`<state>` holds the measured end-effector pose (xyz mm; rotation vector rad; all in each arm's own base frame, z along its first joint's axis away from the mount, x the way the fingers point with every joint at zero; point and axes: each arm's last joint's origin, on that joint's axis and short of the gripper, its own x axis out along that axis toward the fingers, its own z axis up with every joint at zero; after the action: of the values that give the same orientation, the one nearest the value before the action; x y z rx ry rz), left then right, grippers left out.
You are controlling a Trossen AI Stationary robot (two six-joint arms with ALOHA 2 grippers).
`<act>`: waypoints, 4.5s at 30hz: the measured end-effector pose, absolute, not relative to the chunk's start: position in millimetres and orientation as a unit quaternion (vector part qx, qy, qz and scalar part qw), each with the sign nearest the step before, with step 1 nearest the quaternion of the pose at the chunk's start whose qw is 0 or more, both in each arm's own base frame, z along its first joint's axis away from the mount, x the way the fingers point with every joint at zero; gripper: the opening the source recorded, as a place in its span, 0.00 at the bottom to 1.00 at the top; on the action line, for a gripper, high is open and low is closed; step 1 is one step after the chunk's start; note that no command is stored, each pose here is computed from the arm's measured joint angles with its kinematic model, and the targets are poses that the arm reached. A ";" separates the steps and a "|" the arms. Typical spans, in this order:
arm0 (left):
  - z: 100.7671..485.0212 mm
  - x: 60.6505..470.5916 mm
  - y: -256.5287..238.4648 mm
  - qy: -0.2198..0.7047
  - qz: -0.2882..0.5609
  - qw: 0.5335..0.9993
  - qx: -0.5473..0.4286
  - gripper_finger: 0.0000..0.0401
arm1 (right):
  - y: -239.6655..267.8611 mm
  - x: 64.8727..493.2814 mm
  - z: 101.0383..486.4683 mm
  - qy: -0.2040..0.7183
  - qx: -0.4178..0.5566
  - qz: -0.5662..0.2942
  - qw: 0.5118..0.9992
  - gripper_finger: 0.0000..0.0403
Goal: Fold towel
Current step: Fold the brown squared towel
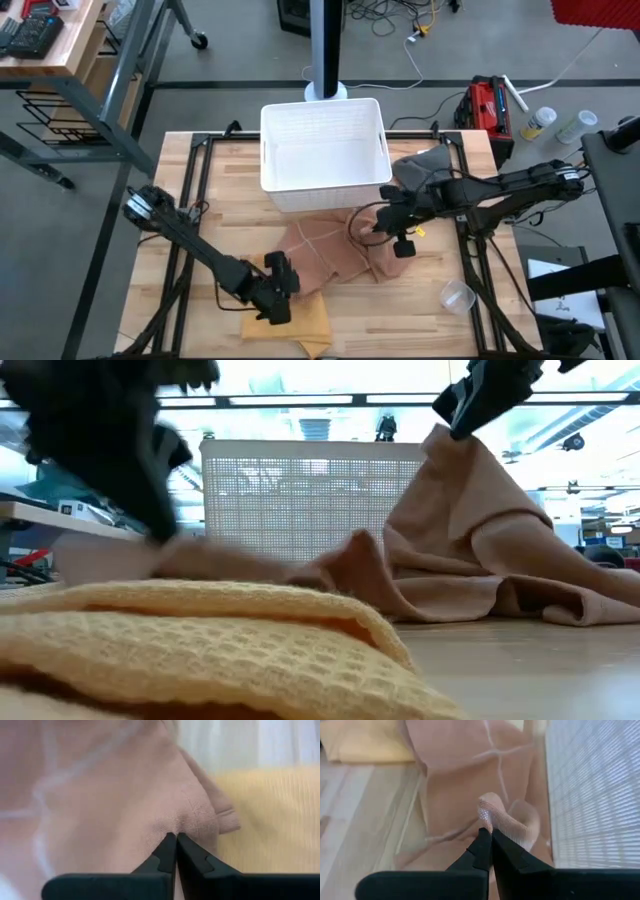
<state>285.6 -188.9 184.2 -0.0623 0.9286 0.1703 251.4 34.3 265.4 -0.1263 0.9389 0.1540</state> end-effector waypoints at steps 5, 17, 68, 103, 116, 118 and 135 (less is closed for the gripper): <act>205.9 282.2 -185.2 0.407 0.092 0.907 -0.054 0.00 | 36.0 257.4 260.6 0.450 -0.062 0.076 0.887 0.15; 212.1 282.7 -184.2 0.387 0.111 0.908 -0.113 0.00 | 65.8 285.8 242.4 0.417 -0.162 0.102 0.889 0.46; 214.1 286.2 -177.8 0.402 0.115 0.887 -0.196 0.28 | 91.8 386.4 245.2 0.387 -0.201 0.051 0.899 0.00; 213.3 294.6 -143.8 0.278 0.301 0.909 0.077 0.45 | 77.2 394.9 255.4 0.345 -0.113 0.084 0.928 0.00; 266.6 304.7 -155.3 0.280 0.280 0.911 0.117 0.00 | 70.6 367.6 285.6 0.356 -0.121 0.082 0.923 0.08; 283.0 304.2 -156.1 0.286 0.279 0.908 0.123 0.00 | 68.7 358.2 295.3 0.352 -0.117 0.080 0.925 0.11; 466.5 274.2 -138.3 0.203 0.253 0.945 0.043 0.00 | 66.1 289.4 333.4 0.331 -0.082 0.099 0.935 0.23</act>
<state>274.2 -138.3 466.5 0.0878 0.4126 0.5148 289.4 66.1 333.4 -0.1672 0.6763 0.2032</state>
